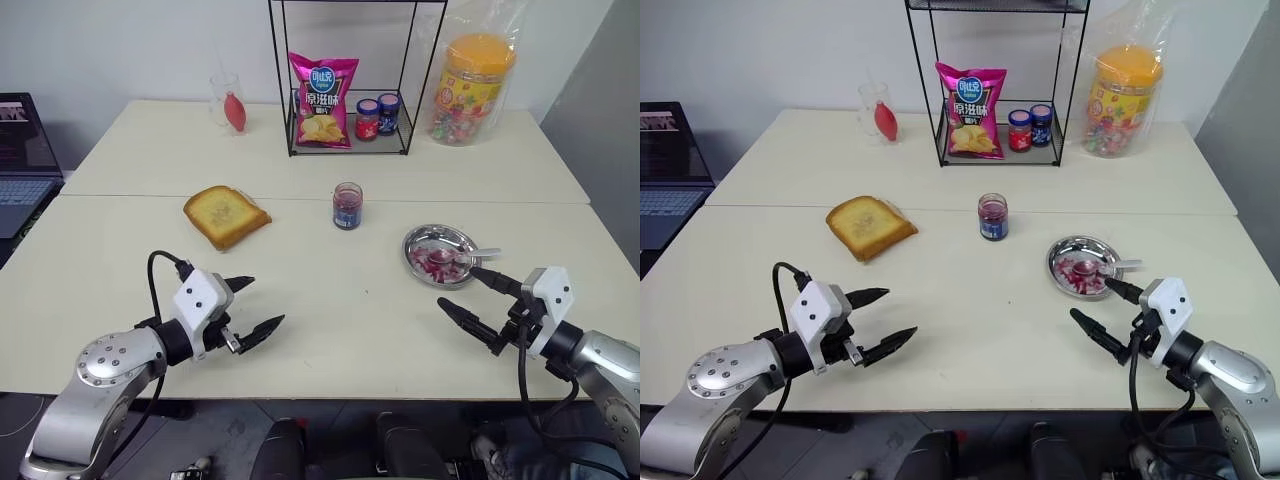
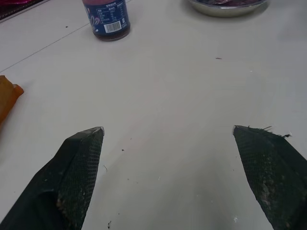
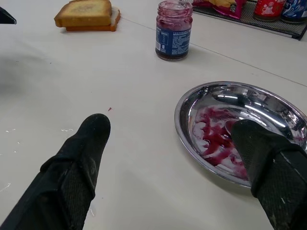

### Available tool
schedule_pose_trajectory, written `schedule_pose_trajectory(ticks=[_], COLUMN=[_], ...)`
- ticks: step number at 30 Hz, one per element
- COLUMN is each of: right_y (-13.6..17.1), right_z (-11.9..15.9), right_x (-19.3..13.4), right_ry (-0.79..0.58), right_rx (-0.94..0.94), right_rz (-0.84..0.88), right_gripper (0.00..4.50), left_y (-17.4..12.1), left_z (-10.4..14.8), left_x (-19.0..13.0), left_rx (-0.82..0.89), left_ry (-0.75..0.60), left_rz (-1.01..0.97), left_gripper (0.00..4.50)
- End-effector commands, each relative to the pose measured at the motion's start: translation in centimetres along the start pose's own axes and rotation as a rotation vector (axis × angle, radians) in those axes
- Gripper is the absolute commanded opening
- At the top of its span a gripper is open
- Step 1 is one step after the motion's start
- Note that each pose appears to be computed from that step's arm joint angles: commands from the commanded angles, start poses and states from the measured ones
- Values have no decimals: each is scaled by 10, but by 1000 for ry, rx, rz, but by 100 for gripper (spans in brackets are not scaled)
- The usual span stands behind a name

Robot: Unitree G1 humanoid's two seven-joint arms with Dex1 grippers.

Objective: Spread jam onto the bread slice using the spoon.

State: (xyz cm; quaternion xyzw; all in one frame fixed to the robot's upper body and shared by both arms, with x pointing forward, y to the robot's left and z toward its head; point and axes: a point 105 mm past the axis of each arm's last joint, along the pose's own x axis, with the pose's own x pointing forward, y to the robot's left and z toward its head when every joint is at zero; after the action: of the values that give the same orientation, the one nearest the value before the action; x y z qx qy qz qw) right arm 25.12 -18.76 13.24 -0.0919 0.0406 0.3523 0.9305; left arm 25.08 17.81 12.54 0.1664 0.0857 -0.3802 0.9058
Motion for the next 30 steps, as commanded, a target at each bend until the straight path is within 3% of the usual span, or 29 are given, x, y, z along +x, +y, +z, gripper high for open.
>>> schedule_pose_trajectory(ticks=[1, 14, 20, 23, 30], right_y=[2, 6, 8, 10, 19], right_z=[10, 12, 14, 15, 27], right_x=[-1, 1, 4, 5, 20], right_ry=[-33, -31, -32, -29, -22], right_rx=[-28, -26, -30, -39, -74], right_rz=[2, 6, 11, 20, 62], right_gripper=[447, 447, 447, 447, 447], left_y=[-4, -14, 7, 17, 101], left_z=[11, 13, 15, 18, 8], left_x=[1, 3, 5, 6, -16], left_rx=[38, 100, 87, 82, -351], left_ry=[-38, -25, -76, -110, -247], left_rz=[-21, -107, 22, 98, 646], left_gripper=[450, 450, 450, 450, 450])
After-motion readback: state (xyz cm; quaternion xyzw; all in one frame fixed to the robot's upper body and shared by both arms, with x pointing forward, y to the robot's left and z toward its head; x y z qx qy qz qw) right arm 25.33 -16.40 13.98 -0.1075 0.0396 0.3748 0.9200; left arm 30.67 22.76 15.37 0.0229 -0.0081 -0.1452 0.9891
